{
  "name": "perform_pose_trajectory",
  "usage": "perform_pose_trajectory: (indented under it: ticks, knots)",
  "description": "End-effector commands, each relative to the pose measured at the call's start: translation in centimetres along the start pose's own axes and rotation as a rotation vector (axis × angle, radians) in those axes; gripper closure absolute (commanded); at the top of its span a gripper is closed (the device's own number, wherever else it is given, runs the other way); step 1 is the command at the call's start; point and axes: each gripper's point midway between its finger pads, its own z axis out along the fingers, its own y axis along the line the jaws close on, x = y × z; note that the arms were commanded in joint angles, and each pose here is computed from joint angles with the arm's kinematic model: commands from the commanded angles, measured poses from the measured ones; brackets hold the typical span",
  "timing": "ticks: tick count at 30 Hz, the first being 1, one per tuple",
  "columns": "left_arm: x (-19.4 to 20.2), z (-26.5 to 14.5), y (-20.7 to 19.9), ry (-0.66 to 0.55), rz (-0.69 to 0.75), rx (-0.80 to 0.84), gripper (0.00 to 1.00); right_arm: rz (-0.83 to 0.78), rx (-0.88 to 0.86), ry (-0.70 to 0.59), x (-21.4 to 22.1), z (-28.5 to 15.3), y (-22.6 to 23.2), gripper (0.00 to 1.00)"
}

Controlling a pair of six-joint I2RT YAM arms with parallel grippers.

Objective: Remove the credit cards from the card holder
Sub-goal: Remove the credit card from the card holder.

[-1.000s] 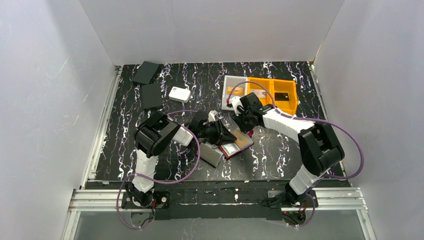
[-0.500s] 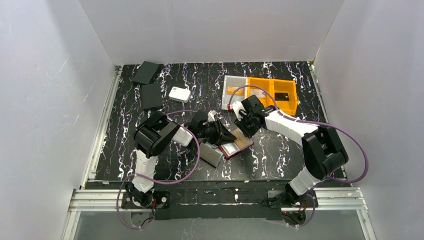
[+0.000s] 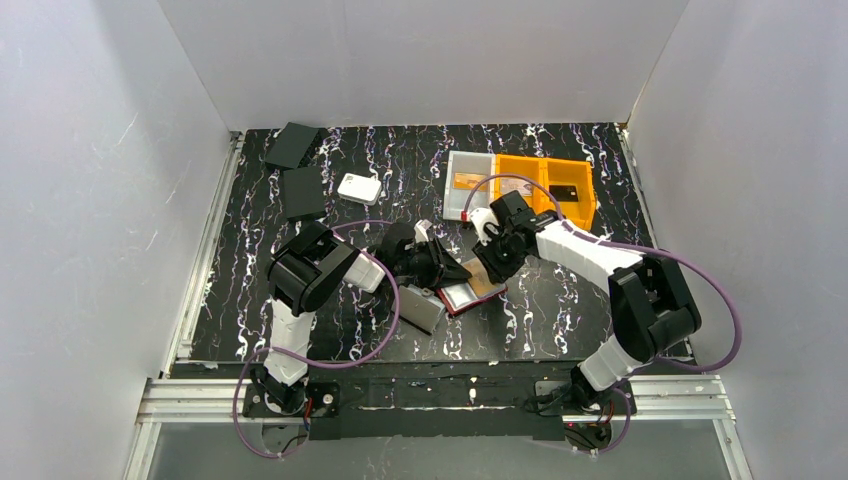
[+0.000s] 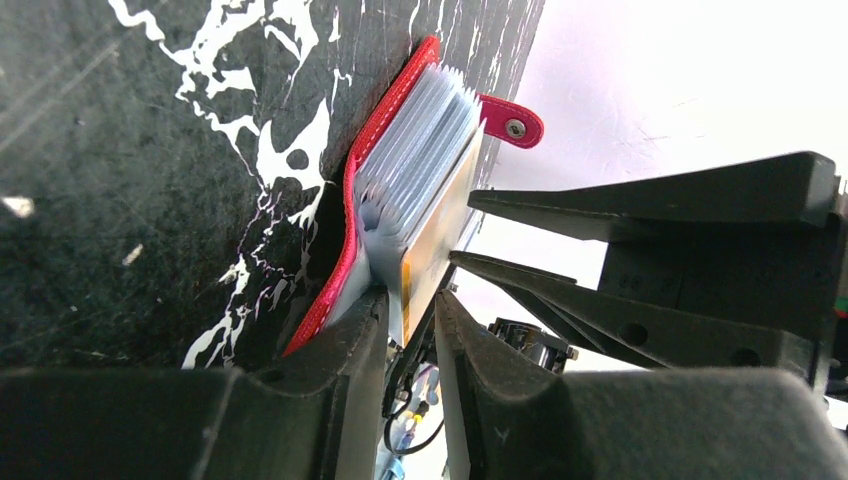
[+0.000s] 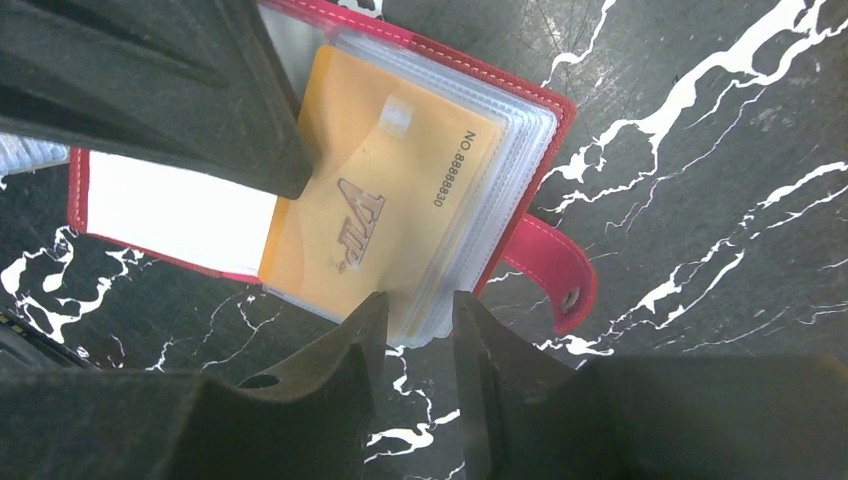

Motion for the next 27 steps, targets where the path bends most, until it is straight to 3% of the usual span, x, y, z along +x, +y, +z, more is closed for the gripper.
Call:
perform_pose_trajectory:
  ticks: [1,7,17,27]
  knots:
    - [-0.8,-0.8,-2.2,-0.040,0.039,0.037,0.77,0.061,0.018,0.055,1.0,0.8,-0.5,0.61]
    - [-0.6,-0.7,-1.9,-0.034,0.036,0.034,0.77,0.126,0.151,-0.005,0.4,0.0,-3.3,0.66]
    - [-0.7,-0.5,-2.0,-0.028,0.036,0.037,0.76,0.128,0.165,0.001,0.9,-0.1,-3.5,0.67]
    - [-0.7,-0.5,-1.9,-0.030,0.033,0.033,0.76,0.156,0.150,-0.094,-1.4,-1.3,-3.8,0.67]
